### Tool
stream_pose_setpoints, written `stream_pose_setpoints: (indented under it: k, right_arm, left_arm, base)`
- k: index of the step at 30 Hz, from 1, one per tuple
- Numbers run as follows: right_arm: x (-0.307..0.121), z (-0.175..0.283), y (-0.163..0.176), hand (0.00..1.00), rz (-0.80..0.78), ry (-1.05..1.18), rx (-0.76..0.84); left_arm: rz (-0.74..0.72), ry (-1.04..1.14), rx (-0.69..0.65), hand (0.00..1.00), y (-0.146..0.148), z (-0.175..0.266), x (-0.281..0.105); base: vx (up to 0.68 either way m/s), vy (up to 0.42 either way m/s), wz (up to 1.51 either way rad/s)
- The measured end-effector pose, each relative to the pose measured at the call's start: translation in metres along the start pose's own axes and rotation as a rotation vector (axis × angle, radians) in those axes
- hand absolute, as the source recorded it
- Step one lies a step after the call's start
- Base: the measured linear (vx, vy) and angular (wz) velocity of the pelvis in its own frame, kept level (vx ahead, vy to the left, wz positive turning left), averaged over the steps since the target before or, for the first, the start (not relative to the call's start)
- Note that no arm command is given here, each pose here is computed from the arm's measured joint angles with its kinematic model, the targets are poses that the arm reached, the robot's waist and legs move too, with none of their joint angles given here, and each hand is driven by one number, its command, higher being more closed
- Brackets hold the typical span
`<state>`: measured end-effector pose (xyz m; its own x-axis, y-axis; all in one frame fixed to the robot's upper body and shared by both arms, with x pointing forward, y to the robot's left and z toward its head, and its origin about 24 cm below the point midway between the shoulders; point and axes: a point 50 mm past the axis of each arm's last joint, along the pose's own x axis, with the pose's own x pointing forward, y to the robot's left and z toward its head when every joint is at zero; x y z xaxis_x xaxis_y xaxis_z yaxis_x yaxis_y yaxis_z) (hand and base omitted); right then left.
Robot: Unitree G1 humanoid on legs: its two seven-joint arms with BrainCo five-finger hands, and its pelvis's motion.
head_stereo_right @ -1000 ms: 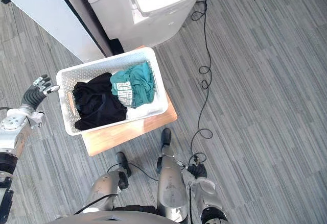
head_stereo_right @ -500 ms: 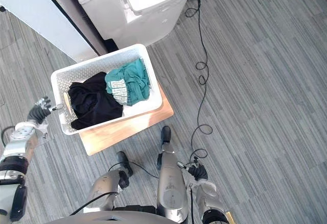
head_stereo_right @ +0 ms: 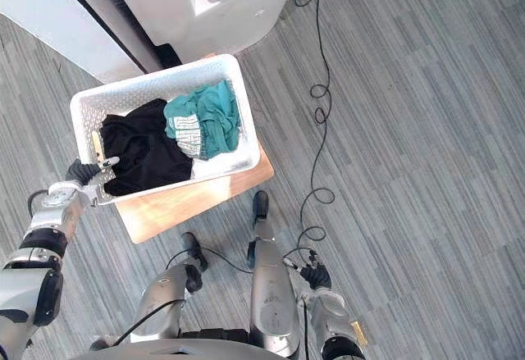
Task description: Pick up the laundry basket with both hands and put the clothes into the washing machine.
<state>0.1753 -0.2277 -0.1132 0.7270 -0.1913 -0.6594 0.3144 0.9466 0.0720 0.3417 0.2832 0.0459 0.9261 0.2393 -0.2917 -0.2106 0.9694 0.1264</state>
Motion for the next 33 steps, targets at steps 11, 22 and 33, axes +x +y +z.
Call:
stream_pose_setpoints:
  k: [11, 22, 33]
  right_arm:
    - [-0.019, 0.059, 0.013, 0.00, 0.053, -0.312, 0.116]
    - [-0.092, 0.168, 0.006, 0.00, 0.064, -0.916, 0.157]
    - [-0.055, 0.239, 0.036, 0.00, 0.096, -0.959, 0.104]
  left_arm:
    - [-0.023, -0.088, 0.326, 0.00, 0.032, 0.033, -0.007]
    - [0.026, -0.016, 0.358, 0.00, 0.037, 0.013, -0.014]
    - [0.041, -0.054, 0.332, 0.00, 0.020, 0.020, -0.011]
  base:
    - [0.02, 0.004, -0.15]
    - [0.00, -0.003, -0.01]
    - [-0.05, -0.013, 0.21]
